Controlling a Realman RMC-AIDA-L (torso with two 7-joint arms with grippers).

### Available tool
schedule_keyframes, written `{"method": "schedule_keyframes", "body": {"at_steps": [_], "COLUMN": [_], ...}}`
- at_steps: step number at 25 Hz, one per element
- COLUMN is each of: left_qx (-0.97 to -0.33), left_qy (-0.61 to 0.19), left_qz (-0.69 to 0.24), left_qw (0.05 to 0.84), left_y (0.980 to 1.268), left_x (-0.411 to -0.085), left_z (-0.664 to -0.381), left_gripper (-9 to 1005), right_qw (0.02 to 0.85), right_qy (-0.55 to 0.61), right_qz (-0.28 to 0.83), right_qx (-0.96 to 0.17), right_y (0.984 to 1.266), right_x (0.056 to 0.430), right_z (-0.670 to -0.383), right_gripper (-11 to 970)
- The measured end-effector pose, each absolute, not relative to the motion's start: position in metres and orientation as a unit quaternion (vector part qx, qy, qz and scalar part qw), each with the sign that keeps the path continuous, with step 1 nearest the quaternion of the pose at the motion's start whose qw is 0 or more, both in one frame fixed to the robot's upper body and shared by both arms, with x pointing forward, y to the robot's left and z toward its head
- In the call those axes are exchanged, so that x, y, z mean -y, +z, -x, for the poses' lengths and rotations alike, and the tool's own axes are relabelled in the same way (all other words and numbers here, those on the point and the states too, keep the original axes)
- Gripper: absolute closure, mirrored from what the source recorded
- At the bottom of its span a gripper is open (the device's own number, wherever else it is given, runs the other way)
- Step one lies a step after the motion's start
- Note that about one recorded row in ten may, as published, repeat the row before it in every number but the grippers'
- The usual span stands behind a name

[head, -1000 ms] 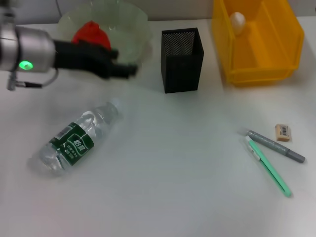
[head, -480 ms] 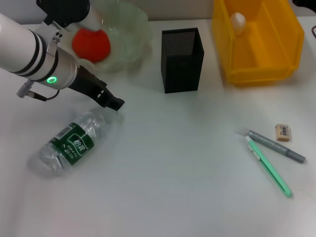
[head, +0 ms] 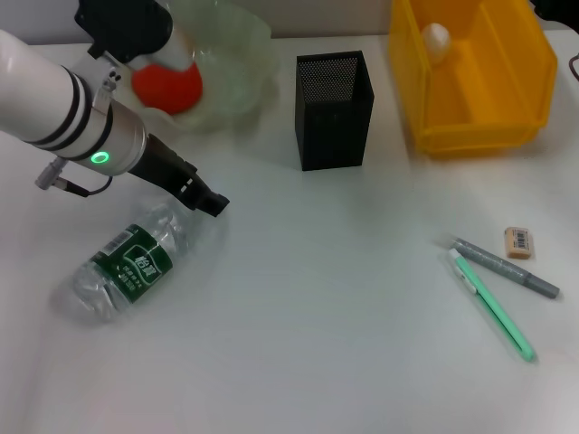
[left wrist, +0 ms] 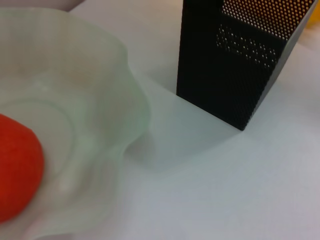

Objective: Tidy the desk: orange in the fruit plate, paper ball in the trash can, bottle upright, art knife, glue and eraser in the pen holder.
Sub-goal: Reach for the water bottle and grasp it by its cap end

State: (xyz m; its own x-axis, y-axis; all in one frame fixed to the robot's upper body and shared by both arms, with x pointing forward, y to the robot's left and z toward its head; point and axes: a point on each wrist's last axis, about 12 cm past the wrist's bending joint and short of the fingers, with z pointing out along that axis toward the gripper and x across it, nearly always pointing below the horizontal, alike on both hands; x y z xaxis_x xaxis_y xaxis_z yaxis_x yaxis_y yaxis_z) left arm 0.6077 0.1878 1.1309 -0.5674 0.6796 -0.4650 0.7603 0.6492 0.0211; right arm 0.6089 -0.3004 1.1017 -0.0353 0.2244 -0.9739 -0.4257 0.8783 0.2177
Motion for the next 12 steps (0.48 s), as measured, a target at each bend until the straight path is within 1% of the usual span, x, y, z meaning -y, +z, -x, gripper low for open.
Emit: {"method": "schedule_keyframes", "body": {"at_steps": [3,12], "left_qx": [-0.883,-0.883], "left_qy": [-0.091,-0.089], "left_qz": [-0.407,-0.408], "left_qw": [0.215,0.213], "left_y": [1.124,1.12], "left_x": [-0.186,-0.185], "left_z": [-0.609,-0.61], "left_gripper": [309,312], "right_qw": [0.69,0.695], "right_qy": [0.237,0.242], "right_qz": [0.072,0.069], "right_qx": [-0.68,-0.673], "right_y": [1.1,1.097], "right_x": [0.301,0.304], "right_z": [-0.607,-0.6], "right_gripper": [340,339]}}
